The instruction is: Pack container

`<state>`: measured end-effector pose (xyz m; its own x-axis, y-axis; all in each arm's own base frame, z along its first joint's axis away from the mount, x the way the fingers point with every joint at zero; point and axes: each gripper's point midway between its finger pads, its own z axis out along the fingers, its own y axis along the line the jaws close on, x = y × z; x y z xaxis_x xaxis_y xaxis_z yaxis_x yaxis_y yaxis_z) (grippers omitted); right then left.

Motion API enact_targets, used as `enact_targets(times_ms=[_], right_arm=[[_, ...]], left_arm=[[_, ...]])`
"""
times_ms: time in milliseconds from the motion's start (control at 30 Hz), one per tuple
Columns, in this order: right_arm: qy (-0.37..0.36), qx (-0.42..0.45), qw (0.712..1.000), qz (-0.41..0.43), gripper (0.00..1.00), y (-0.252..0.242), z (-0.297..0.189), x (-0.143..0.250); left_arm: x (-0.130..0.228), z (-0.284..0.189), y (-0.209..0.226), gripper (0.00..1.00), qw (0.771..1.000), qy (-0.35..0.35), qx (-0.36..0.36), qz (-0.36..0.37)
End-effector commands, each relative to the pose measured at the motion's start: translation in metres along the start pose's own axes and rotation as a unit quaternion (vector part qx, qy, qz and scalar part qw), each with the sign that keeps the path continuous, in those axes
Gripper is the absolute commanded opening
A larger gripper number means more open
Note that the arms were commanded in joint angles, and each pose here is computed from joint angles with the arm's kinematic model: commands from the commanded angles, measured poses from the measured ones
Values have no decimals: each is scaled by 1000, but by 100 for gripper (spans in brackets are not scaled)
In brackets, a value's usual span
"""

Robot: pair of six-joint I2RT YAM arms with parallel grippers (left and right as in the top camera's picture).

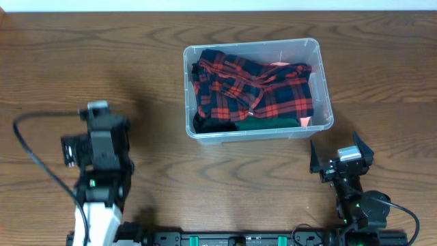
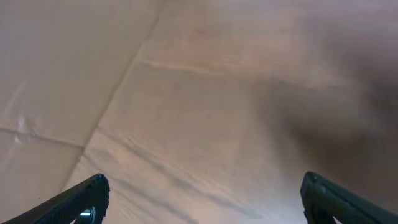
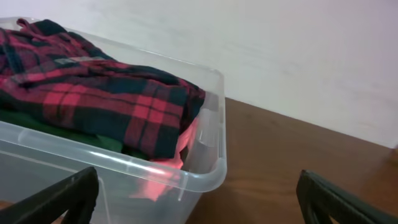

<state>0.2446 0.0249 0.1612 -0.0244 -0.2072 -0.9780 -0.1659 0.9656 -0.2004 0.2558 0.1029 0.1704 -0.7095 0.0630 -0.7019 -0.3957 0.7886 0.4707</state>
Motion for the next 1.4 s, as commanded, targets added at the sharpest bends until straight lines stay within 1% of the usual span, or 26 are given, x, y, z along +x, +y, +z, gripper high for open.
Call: enact_targets(times_ms=[0,67,233,400,500,567,633,767,833,933,1033,1367], right_arm=[[0,5,1000,-6,99,-2,0,1],[0,5,1000,-6,99,-2,0,1],[0,5,1000,-6,99,-2,0,1],[1,5,1000,-6,99,-2,0,1],[0,5,1000,-6,99,-2,0,1],[0,5,1000,-6,99,-2,0,1],[0,5,1000,-6,99,-2,0,1],[0,5,1000,-6,99,-2,0,1],[0,5,1000,-6,99,-2,0,1],[1,5,1000,-6,99,-2,0,1],[0,5,1000,-6,99,-2,0,1],[0,5,1000,-6,99,-2,0,1]], left_arm=[[28,-5,8,98,1000,2,-15,-1],[44,-7,9,98,1000,8,-14,4],[69,-11,10,98,1000,9,-14,4],[73,-16,12,98,1000,-16,-11,-17],[67,-18,-4,98,998,-41,37,-42],[52,-21,-19,98,991,-82,84,-63],[36,-23,-35,98,980,-128,128,-84],[11,-33,-66,98,947,-216,214,-107],[5,-39,-77,98,933,-240,246,-107],[12,-43,-93,98,922,-243,286,-96],[18,-43,-99,98,918,-245,297,-93],[31,-39,-102,98,915,-260,294,-99]])
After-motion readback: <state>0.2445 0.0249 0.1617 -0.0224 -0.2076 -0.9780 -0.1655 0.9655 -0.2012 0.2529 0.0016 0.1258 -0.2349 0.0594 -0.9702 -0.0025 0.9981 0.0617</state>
